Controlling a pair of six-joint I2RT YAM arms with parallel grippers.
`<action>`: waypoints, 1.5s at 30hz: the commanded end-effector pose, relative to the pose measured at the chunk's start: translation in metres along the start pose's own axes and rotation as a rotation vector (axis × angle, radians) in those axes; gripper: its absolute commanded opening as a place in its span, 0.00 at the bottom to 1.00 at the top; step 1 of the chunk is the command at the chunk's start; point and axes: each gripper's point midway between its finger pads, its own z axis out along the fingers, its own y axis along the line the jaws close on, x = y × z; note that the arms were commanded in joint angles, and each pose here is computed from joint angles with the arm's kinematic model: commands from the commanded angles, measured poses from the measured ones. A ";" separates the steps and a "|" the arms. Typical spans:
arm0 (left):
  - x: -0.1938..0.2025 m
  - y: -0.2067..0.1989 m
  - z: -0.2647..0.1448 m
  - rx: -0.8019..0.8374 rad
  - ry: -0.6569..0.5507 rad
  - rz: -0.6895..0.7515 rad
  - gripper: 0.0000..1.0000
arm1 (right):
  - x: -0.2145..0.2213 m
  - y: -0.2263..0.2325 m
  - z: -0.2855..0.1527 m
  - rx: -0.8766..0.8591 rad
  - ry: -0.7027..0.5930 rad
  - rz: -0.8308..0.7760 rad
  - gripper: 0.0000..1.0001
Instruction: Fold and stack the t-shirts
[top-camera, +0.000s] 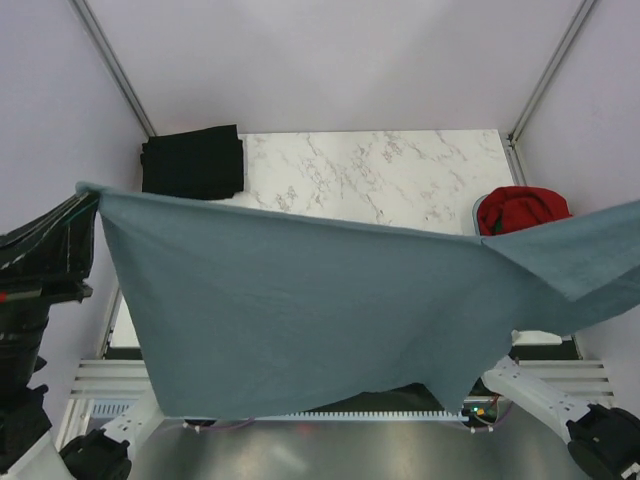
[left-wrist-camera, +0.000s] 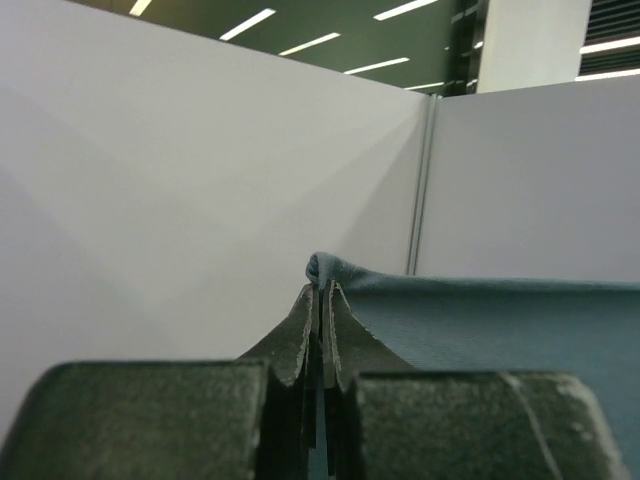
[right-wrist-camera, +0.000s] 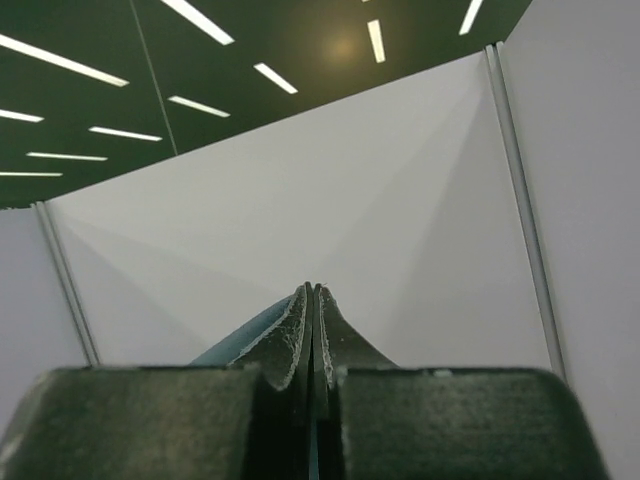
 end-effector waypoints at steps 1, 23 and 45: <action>0.050 0.035 0.040 -0.139 0.126 0.003 0.02 | 0.093 0.006 0.075 0.118 0.193 -0.138 0.00; 0.506 0.251 -0.039 -0.815 1.233 -0.166 0.93 | 0.636 -0.100 0.099 0.562 1.159 -0.621 0.98; 0.393 0.145 -0.146 -0.661 0.980 -0.133 0.91 | 0.774 -0.076 -0.054 0.341 1.588 0.118 0.63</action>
